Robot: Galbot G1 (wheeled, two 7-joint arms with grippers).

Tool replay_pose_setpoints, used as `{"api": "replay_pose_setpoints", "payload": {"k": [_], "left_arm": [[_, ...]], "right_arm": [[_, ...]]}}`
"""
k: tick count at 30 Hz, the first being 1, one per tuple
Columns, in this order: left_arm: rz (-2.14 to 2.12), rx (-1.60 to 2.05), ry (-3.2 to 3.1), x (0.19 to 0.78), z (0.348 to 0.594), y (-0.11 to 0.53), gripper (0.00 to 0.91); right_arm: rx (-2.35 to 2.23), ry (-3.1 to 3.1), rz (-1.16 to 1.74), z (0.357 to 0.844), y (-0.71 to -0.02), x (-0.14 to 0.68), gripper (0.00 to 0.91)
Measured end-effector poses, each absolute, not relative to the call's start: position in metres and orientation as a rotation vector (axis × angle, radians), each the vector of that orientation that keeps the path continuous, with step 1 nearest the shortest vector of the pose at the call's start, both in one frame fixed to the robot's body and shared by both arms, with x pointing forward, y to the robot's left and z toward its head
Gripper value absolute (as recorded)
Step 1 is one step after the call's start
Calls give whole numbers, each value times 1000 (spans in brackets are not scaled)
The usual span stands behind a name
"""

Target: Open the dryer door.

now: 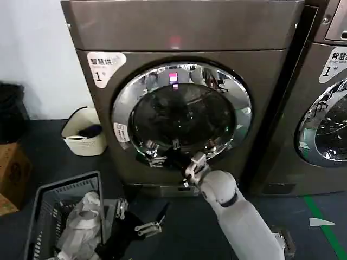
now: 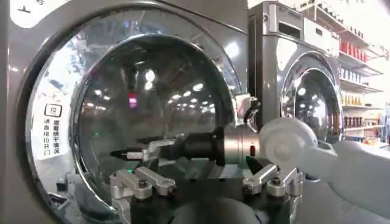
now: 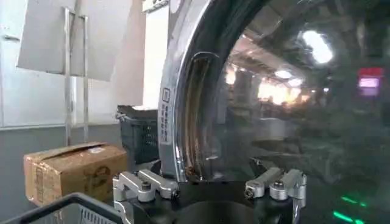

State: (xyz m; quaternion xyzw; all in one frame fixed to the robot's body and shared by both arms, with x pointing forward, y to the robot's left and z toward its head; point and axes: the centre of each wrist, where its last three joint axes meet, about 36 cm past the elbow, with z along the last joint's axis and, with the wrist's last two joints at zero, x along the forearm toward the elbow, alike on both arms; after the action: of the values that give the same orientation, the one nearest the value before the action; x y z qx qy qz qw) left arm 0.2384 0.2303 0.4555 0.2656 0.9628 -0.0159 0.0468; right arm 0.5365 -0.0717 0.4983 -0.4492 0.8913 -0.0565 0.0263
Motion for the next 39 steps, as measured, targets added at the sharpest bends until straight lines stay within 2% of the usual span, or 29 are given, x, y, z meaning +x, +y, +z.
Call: {"api": "replay_pose_setpoints", "payload": {"k": [39], "left_arm": [[-46, 789, 2947, 235, 455, 231, 907]], "right_arm": [[-1509, 2696, -185, 498, 2, 552, 907]]}}
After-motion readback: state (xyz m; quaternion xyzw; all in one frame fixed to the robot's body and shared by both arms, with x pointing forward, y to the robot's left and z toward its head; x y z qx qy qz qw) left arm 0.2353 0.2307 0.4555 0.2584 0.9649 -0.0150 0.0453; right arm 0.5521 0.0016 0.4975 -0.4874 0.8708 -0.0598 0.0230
